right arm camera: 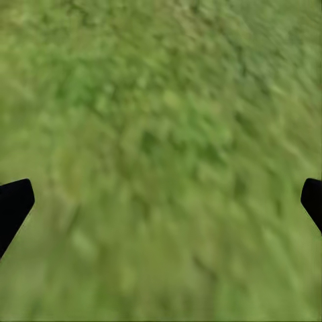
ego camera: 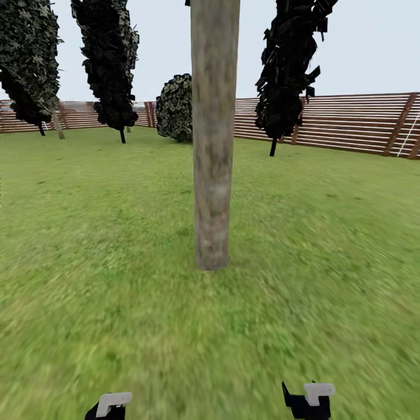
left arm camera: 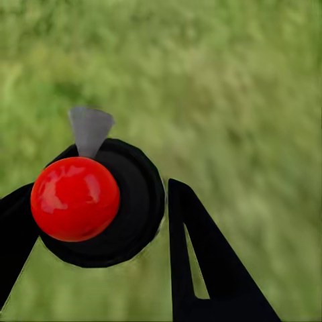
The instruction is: In the garden, pick up the pesticide atomizer on the floor and spray pesticide onto both trees until each tree trunk is fully covered.
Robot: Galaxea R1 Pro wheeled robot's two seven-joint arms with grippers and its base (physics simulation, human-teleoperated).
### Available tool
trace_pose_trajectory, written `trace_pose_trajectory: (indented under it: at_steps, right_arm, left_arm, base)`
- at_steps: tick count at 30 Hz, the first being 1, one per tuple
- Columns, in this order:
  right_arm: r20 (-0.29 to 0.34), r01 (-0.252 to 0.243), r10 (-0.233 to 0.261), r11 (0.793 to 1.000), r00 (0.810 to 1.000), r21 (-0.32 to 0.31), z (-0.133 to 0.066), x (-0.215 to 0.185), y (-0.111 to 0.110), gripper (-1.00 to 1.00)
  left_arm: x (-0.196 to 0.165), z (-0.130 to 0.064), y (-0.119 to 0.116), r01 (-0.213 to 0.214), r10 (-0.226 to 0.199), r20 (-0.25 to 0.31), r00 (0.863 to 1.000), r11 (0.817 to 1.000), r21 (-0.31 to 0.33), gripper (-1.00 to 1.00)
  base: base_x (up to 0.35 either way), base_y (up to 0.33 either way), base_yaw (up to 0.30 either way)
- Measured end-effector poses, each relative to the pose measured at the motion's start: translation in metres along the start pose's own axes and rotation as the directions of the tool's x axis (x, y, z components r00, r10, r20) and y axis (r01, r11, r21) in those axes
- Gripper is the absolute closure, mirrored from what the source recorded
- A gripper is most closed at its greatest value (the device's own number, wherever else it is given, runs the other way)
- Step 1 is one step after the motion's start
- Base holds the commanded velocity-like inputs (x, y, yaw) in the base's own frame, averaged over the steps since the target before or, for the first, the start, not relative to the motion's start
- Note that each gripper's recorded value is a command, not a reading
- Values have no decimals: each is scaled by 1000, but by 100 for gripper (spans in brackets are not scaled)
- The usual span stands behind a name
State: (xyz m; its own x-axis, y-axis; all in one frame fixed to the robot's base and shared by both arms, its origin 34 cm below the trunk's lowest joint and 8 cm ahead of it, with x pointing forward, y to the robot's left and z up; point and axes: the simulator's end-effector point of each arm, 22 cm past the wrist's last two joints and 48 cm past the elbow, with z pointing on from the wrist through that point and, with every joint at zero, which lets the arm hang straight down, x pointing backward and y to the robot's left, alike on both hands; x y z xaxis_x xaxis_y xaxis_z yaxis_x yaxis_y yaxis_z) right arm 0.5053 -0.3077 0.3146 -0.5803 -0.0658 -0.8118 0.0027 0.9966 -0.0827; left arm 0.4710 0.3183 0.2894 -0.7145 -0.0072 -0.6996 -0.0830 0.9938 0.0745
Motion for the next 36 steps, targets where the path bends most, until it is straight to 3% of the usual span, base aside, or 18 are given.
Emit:
trace_pose_trajectory:
  at_steps: [12, 16, 19, 21, 22, 24, 25, 27, 28, 29, 30, 31, 32, 33, 34, 36]
  right_arm:
    - [5, -2, 2, 1000, 1000, 2, 1, -2, 0, -100]
    - [9, 19, -19, 1000, 1000, -16, 1, -4, 3, -100]
    - [17, 100, -99, 992, 995, -75, 2, -5, 15, -100]
    - [51, 208, -202, 967, 978, -148, 4, -14, 34, -100]
    - [60, 230, -223, 960, 973, -160, 5, -17, 38, -100]
    - [75, 318, -309, 926, 948, -204, 10, -26, 51, -100]
    - [55, 383, -381, 893, 923, -235, 15, -26, 59, -100]
    - [24, 462, -479, 833, 878, -304, 19, -25, 74, -100]
    - [20, 479, -501, 814, 865, -329, 20, -26, 79, -100]
    - [20, 504, -538, 775, 843, -381, 20, -28, 90, -100]
    - [38, 526, -577, 713, 816, -464, 18, -36, 109, -100]
    - [90, 532, -606, 606, 790, -592, 6, -51, 139, -100]
    - [119, 532, -612, 556, 782, -638, -2, -59, 151, -100]
    - [156, 533, -614, 499, 774, -683, -10, -70, 163, -100]
    - [208, 541, -613, 427, 762, -724, -19, -90, 175, -100]
    - [241, 545, -613, 374, 752, -750, -25, -105, 182, -100]
  left_arm:
    - [-1, 0, 1, -11, 11, 2, 1000, 1000, 4, 100]
    - [-4, 1, 16, -38, 38, 7, 999, 999, -2, 100]
    - [-9, 3, 23, -101, 101, 16, 995, 994, 29, 100]
    - [-8, 1, 9, -200, 199, 22, 980, 969, 145, 100]
    - [-6, 0, 6, -221, 221, 23, 975, 960, 173, 100]
    - [1, -5, -8, -291, 298, 23, 954, 911, 292, 100]
    - [9, -12, -20, -325, 343, 23, 939, 864, 385, 100]
    - [13, -22, -33, -345, 382, 30, 924, 796, 498, 100]
    - [10, -23, -35, -351, 390, 37, 920, 778, 520, 100]
    - [1, -24, -38, -364, 404, 55, 913, 748, 555, 100]
    - [-15, -24, -40, -385, 422, 83, 903, 706, 594, 100]
    - [-35, -28, -39, -405, 455, 106, 884, 632, 660, 100]
    - [-40, -32, -41, -402, 468, 107, 877, 596, 695, 100]
    - [-45, -39, -45, -397, 493, 104, 864, 537, 745, 100]
    - [-53, -50, -51, -404, 563, 116, 818, 421, 812, 100]
    - [-64, -55, -53, -413, 614, 130, 778, 345, 843, 100]
  base:
    - [325, -50, 8]
    - [286, -149, 0]
    - [283, -155, 0]
    - [283, -157, 0]
    - [282, -157, 0]
    - [282, -159, 0]
    - [283, -160, 0]
    - [283, -160, 0]
    - [283, -161, 0]
    - [283, -161, 0]
    - [283, -161, 0]
    - [283, -161, 0]
    - [283, -160, 0]
    - [267, -156, 0]
    - [244, -139, 0]
    - [165, -79, 0]
